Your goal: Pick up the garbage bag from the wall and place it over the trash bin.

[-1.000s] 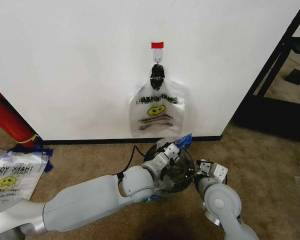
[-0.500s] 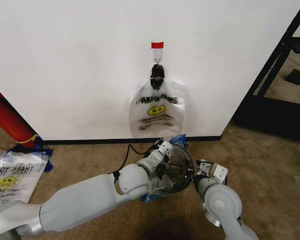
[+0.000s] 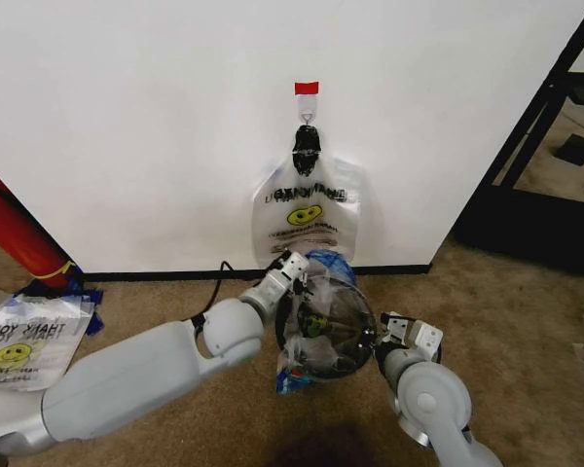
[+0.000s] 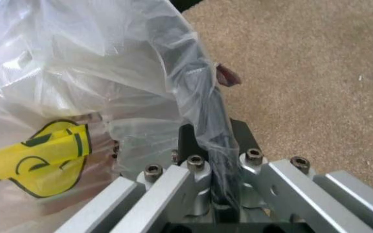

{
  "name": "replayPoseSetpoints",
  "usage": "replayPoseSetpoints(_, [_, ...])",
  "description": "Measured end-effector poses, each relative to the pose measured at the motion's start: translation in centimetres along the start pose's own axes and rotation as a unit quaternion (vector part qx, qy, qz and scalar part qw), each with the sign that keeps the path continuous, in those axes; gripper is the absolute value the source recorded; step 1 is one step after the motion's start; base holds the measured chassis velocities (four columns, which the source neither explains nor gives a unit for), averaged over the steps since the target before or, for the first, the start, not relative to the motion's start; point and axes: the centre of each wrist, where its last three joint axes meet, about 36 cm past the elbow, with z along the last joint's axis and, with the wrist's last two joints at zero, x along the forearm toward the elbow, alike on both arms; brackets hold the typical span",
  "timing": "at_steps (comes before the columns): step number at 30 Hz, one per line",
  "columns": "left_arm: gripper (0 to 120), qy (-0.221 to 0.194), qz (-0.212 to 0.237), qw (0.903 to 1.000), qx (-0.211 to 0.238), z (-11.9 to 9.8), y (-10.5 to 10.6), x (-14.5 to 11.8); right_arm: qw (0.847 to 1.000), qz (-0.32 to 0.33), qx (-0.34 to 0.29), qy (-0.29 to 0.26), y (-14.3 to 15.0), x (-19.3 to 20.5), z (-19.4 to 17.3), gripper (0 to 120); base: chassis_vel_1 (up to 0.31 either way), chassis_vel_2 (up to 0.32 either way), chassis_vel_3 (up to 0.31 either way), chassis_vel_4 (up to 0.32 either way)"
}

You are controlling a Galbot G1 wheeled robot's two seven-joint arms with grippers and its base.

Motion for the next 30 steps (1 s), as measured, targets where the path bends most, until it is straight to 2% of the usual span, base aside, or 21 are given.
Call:
replayPoseSetpoints(5, [0, 0.028, -0.012, 0.9995, 0.007, 1.8, 2.3, 0.8, 1.0, -0.015, 0.011, 0.001, -0.1, 0.3, 0.1, 0, 0.0, 0.0, 0.0, 0.0])
replayPoseSetpoints(7, [0, 0.03, -0.013, 0.9994, 0.006, 2.0, 2.6, 1.0, 1.0, -0.017, 0.012, 0.001, -0.1, 0.3, 0.1, 0, 0.0, 0.0, 0.0, 0.0])
replayPoseSetpoints(13, [0, 0.039, -0.006, 0.9991, 0.011, 4.9, 4.6, 4.3, 0.999, -0.03, 0.012, 0.002, -0.5, 0.6, -0.2, 0, 0.0, 0.0, 0.0, 0.0])
replayPoseSetpoints(21, [0, 0.038, 0.008, 0.9991, 0.016, 7.6, 5.2, 6.5, 0.999, -0.036, 0.006, -0.004, -0.4, 1.0, -1.0, 0, 0.0, 0.0, 0.0, 0.0])
replayPoseSetpoints(24, [0, 0.032, 0.032, 0.9988, 0.02, 8.6, 5.3, 7.3, 0.999, -0.04, 0.0, -0.006, -0.4, 1.2, -1.2, 0, 0.0, 0.0, 0.0, 0.0])
replayPoseSetpoints(26, [0, 0.031, 0.038, 0.9985, 0.026, 9.0, 5.0, 7.5, 0.999, -0.04, -0.002, -0.008, -0.5, 1.3, -1.3, 0, 0.0, 0.0, 0.0, 0.0])
replayPoseSetpoints(30, [0, 0.031, 0.02, 0.9983, 0.046, 8.4, 3.9, 7.4, 0.999, -0.037, -0.004, -0.012, -0.5, 1.2, -1.2, 0, 0.0, 0.0, 0.0, 0.0])
